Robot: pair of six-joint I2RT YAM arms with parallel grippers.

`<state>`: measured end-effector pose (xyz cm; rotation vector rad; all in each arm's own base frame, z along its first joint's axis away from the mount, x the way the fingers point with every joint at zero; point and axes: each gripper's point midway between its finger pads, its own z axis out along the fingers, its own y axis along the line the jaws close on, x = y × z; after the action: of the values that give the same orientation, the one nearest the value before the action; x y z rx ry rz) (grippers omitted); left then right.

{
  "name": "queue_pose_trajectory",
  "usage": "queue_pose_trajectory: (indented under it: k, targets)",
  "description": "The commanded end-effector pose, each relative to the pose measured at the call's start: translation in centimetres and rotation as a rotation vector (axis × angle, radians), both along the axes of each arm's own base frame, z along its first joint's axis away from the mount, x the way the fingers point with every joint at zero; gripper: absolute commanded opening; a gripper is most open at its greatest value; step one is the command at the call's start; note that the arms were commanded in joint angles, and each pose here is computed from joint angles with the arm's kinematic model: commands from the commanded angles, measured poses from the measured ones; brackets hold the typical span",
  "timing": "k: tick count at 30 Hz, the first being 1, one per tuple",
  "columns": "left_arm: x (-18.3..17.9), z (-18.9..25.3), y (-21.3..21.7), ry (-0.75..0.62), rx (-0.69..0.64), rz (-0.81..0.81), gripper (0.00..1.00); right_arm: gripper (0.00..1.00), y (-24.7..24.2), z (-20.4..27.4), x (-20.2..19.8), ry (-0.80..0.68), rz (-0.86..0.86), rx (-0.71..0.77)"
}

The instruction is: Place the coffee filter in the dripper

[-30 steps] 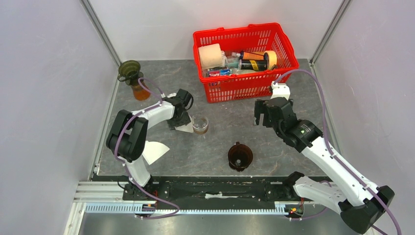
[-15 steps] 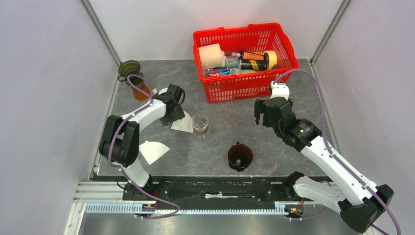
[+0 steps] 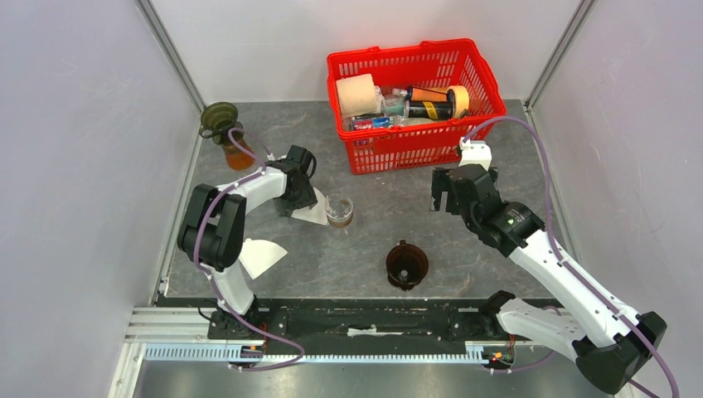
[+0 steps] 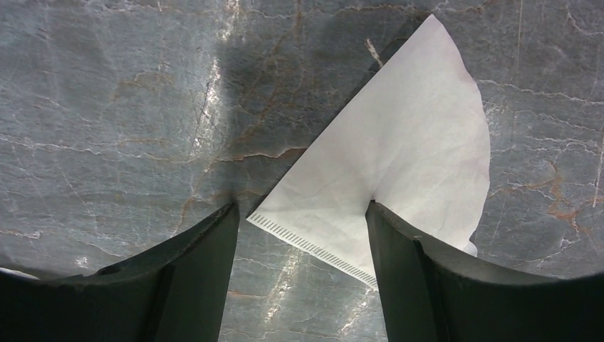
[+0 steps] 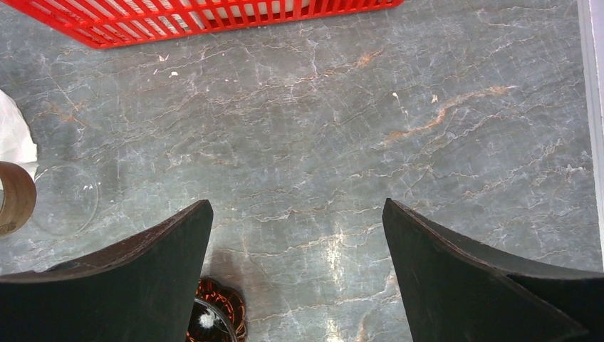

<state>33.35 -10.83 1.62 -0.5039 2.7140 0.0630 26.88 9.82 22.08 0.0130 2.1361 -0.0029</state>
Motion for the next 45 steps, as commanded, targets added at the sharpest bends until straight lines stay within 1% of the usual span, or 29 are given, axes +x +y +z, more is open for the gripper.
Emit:
queue_pose_trajectory:
  k: [1,5,9,14,18,20,22,24,25,28,30,34,37,39,41,42,43,45]
  targets:
    - [-0.8,-1.4,0.2,0.063,0.044,-0.050,0.73,0.97,-0.5,-0.2,0.1,-0.006,-0.021,-0.022]
    - [-1.9,-2.2,0.2,0.091,0.041,-0.036,0.72,0.97,-0.6,-0.2,0.1,-0.010,-0.024,-0.021]
    - [-2.6,-2.8,0.5,0.103,0.067,-0.025,0.66,0.97,-0.6,-0.2,0.0,-0.012,-0.027,-0.020]
    - [-2.6,-2.8,0.4,0.105,0.070,-0.020,0.56,0.97,-0.7,-0.1,0.0,-0.016,-0.031,-0.018]
    - [-2.6,-2.8,0.3,0.105,0.066,-0.020,0.36,0.97,-0.9,0.1,-0.1,-0.025,-0.037,-0.013]
    - [-2.4,-2.7,0.1,0.103,0.058,-0.021,0.25,0.99,-1.0,0.1,-0.1,-0.026,-0.040,-0.014]
    - [-2.0,-2.1,0.0,0.090,0.054,-0.023,0.13,0.99,-1.0,0.1,-0.1,-0.025,-0.040,-0.016]
    - [-1.2,-0.8,0.0,0.058,0.063,-0.022,0.05,0.99,-0.9,0.0,-0.1,-0.022,-0.038,-0.019]
    - [-0.7,0.2,0.0,0.033,0.063,-0.022,0.02,0.99,-0.9,0.0,0.0,-0.021,-0.036,-0.019]
    - [1.2,4.2,-0.2,-0.083,0.050,-0.037,0.02,0.99,-0.8,0.4,0.0,-0.028,-0.034,-0.011]
    - [2.1,7.9,-0.3,-0.186,0.030,-0.045,0.02,0.99,-0.7,0.8,0.0,-0.036,-0.028,0.000]
    - [2.5,15.2,-0.6,-0.405,-0.042,-0.092,0.02,0.99,0.2,1.7,-0.2,-0.057,0.012,0.052]
    - [1.3,20.9,-3.0,-0.589,-0.207,-0.229,0.02,0.99,1.2,2.5,-0.3,-0.082,0.056,0.107]
    - [-0.5,24.6,-5.9,-0.713,-0.355,-0.419,0.02,0.99,2.3,3.0,-0.4,-0.087,0.103,0.149]
    - [-2.7,28.2,-8.7,-0.825,-0.506,-0.596,0.02,0.99,3.8,3.4,-0.7,-0.083,0.171,0.201]
    - [-4.2,29.8,-10.2,-0.868,-0.590,-0.710,0.02,0.99,4.9,3.7,-1.0,-0.080,0.223,0.241]
    - [-6.2,31.3,-11.9,-0.897,-0.684,-0.849,0.02,0.99,6.1,3.9,-1.4,-0.068,0.281,0.277]
    - [-9.8,33.1,-14.0,-0.930,-0.826,-1.075,0.02,0.99,8.2,4.8,-2.2,-0.065,0.386,0.349]
